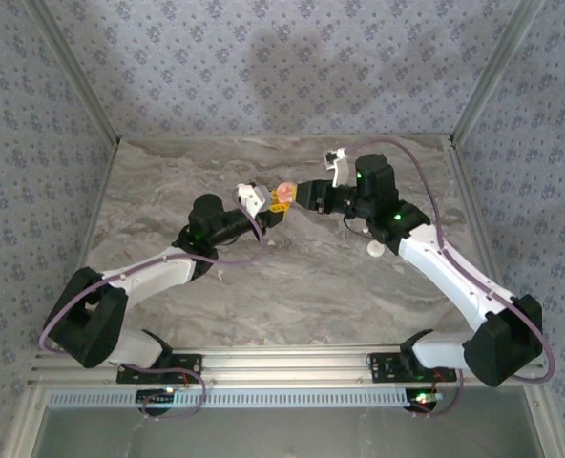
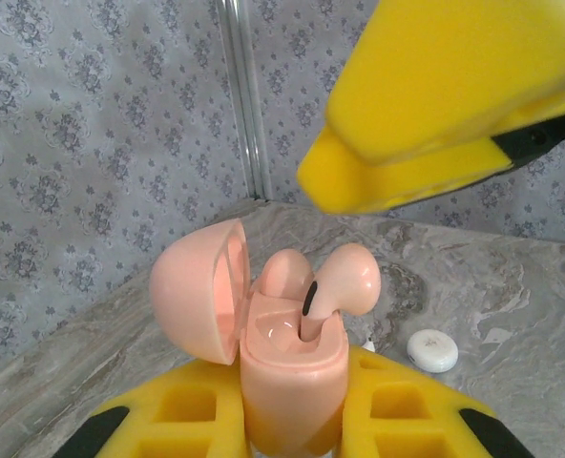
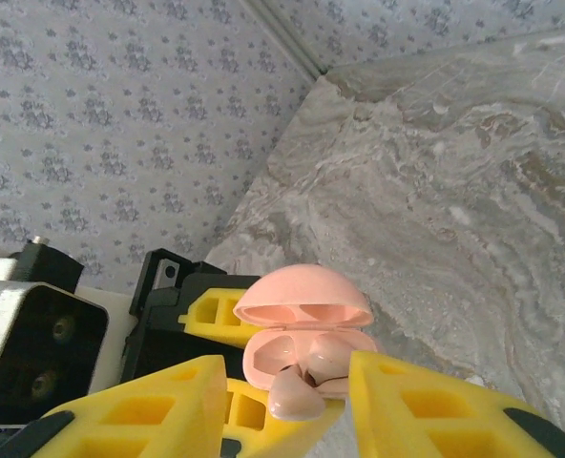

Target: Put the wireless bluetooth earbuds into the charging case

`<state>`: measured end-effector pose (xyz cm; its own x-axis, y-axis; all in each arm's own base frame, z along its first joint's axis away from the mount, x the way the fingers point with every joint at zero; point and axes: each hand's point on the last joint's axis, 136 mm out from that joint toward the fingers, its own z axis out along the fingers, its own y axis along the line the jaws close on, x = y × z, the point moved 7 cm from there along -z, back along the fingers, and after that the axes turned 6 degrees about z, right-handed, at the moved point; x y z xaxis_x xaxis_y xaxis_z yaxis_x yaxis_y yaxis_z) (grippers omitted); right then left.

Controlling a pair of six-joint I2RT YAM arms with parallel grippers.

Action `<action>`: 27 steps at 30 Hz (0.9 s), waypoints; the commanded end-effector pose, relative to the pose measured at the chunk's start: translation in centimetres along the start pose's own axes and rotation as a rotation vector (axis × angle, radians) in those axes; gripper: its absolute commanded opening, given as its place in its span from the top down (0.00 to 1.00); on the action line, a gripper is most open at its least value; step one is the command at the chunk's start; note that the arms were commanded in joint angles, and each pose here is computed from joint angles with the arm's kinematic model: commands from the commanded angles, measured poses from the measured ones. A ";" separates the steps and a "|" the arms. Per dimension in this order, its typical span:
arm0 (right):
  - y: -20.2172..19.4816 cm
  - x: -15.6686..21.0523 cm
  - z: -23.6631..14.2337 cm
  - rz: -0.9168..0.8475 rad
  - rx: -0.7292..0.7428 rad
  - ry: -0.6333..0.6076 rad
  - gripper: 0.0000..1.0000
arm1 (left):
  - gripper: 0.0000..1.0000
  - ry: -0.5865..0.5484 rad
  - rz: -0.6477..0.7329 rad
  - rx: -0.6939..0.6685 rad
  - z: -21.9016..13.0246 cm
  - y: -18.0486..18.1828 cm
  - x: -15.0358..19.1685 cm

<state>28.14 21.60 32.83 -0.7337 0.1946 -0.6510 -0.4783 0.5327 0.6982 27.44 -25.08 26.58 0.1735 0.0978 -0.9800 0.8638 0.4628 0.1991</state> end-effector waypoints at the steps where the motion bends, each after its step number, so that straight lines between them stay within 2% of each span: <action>1: 0.9 -0.5 0.1 0.014 -0.049 0.030 0.63 | 0.88 -0.061 0.051 0.011 -0.2 -0.1 -2.2; 14: 0.5 0.3 0.4 0.040 -0.056 0.076 0.74 | 0.88 -0.061 0.044 -0.009 -0.1 0.1 -2.2; 27: 0.9 0.3 0.2 0.034 -0.066 0.078 0.80 | 0.88 -0.056 0.041 -0.025 -0.1 0.3 -2.2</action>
<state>27.90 22.19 31.96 -0.7847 0.1521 -0.6009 -0.4647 0.4972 0.7327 27.54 -25.03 26.58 0.1784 0.1030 -0.9786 0.8576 0.4713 0.2059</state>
